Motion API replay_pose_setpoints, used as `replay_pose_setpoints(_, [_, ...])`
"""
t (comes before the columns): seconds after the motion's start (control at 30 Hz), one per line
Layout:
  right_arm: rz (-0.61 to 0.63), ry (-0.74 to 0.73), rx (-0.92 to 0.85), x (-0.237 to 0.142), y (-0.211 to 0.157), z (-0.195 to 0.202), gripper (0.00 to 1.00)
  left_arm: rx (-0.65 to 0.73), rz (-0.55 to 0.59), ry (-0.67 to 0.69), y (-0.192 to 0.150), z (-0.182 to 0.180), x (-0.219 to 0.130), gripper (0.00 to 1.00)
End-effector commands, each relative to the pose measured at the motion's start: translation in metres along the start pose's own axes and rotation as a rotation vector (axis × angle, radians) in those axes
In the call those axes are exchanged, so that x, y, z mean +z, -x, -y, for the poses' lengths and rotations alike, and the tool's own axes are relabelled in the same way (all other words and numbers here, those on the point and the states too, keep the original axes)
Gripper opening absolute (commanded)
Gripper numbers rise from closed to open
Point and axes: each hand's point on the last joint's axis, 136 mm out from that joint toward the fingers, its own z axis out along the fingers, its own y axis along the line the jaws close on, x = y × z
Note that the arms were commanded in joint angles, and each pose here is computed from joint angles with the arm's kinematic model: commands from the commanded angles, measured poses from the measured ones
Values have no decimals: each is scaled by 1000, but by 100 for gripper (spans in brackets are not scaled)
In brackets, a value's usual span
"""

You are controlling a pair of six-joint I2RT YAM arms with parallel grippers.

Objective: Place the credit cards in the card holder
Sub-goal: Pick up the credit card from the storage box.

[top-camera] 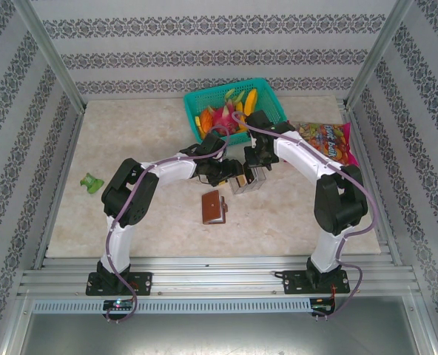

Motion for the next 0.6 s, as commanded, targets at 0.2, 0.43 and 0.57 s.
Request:
replay_pose_setpoints(0.2, [-1,-93,23,-8,-2,23,6,7,-9,-26,-7,4,6,70])
replay_pose_setpoints(0.43, [29,-84,29,-19,2,23,6,11,-11,-30,-7,6,6,70])
replay_pose_setpoints(0.57, [52,-80,35,-30,4,24,6,12,-11,-29,-7,6,5,70])
